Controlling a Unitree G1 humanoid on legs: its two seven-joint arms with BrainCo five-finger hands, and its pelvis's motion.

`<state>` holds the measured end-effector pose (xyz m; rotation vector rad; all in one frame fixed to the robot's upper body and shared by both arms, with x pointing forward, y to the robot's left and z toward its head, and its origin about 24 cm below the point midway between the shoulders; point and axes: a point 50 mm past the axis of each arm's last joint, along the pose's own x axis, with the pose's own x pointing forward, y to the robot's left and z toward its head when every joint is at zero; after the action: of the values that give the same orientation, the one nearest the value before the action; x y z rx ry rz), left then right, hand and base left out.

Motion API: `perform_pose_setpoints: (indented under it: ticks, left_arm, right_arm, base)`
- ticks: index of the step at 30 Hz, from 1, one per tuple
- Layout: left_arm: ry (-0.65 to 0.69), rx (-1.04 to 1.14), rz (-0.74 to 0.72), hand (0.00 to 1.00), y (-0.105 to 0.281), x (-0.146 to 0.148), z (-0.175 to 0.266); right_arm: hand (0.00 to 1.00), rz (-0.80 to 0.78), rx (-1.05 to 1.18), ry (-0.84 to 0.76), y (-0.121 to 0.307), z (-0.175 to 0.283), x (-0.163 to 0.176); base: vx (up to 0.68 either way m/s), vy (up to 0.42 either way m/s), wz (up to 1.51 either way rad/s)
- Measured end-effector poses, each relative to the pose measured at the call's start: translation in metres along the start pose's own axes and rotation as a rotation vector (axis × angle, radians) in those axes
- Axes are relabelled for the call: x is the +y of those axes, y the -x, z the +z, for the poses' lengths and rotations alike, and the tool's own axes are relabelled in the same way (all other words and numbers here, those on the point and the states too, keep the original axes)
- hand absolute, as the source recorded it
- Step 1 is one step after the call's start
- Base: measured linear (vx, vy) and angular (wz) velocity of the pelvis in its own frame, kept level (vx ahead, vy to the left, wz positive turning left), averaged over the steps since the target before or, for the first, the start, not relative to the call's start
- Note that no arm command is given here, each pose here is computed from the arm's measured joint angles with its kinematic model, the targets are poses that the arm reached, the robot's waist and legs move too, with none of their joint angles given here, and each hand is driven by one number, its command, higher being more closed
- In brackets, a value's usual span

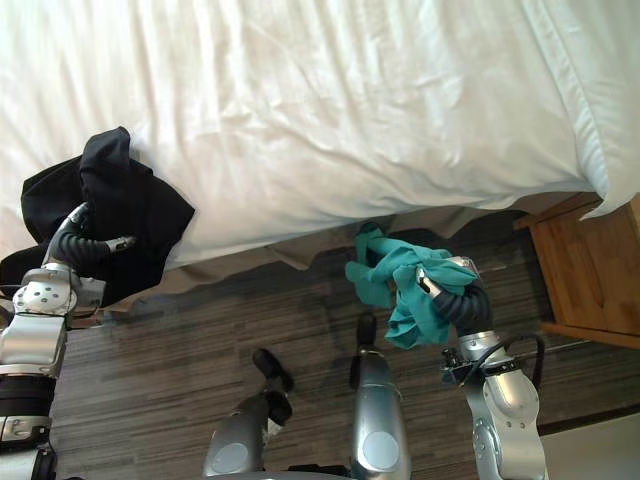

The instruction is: Tidy the bed and pick cloth on bed and put in laundry

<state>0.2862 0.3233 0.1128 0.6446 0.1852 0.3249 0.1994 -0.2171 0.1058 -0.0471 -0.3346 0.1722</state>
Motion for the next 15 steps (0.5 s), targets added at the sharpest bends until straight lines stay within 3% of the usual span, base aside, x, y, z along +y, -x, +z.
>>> perform_pose_setpoints:
  ticks: [1, 2, 8, 15]
  left_arm:
    - [-0.014, 0.004, -0.002, 0.00, 0.000, -0.002, 0.000]
    - [-0.056, 0.009, -0.003, 1.00, -0.001, -0.004, 0.000]
    - [-0.338, 0.064, 0.058, 1.00, -0.016, -0.009, 0.003]
    - [-0.303, 0.144, 0.208, 1.00, -0.018, -0.014, -0.018]
  right_arm:
    - [1.00, 0.000, 0.000, 0.001, 0.000, 0.000, 0.000]
    - [1.00, 0.002, 0.000, 0.004, 0.000, 0.001, 0.000]
    - [1.00, 0.028, -0.016, 0.035, -0.004, 0.005, -0.002]
    - [1.00, 0.083, -0.143, 0.059, -0.024, 0.021, 0.006]
  base:
    - [-0.01, -0.055, -0.03]
    - [-0.01, -0.047, -0.07]
    - [-0.04, -0.046, -0.06]
    - [0.01, -0.032, -0.10]
